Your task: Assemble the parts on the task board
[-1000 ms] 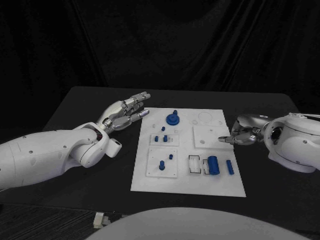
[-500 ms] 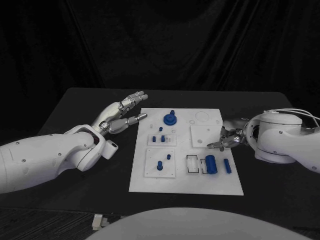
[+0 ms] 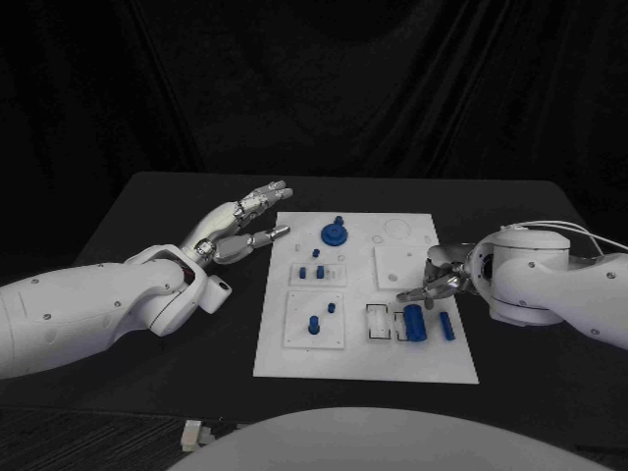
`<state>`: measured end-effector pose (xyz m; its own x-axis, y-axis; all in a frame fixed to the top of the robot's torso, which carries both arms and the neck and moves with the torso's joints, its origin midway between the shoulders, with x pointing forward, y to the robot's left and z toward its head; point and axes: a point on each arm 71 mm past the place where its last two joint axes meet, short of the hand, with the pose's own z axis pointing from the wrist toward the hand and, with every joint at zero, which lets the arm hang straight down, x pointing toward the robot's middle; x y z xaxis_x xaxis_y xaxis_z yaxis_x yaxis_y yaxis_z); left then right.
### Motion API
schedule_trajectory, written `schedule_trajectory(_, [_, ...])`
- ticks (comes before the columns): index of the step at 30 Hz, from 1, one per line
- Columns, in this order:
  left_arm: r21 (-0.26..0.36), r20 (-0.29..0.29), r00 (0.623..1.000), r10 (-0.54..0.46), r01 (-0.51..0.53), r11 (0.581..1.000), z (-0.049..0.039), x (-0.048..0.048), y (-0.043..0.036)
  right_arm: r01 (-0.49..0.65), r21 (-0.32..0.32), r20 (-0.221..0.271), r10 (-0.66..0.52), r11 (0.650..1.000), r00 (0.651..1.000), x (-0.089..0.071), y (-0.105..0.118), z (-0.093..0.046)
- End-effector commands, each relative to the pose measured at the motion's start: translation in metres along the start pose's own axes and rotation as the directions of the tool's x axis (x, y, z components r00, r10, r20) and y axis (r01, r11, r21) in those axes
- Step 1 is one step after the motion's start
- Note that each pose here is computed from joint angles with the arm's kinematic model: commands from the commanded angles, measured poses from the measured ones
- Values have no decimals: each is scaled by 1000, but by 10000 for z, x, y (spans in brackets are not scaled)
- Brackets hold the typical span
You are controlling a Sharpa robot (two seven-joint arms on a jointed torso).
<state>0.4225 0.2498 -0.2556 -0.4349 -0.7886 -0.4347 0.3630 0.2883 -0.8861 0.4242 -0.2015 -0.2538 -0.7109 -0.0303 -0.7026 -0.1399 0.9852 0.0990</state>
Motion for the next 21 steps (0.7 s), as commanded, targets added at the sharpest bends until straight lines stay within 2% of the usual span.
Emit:
schedule_trajectory(1, [167, -32, 999, -17, 22, 986, 3, 35, -121, 27, 21, -30, -27, 999, 999, 64, -5, 27])
schedule_trajectory(21, [136, -81, 995, -52, 63, 989, 37, 78, -86, 48, 13, -36, -48, 999, 998, 123, 84, 105])
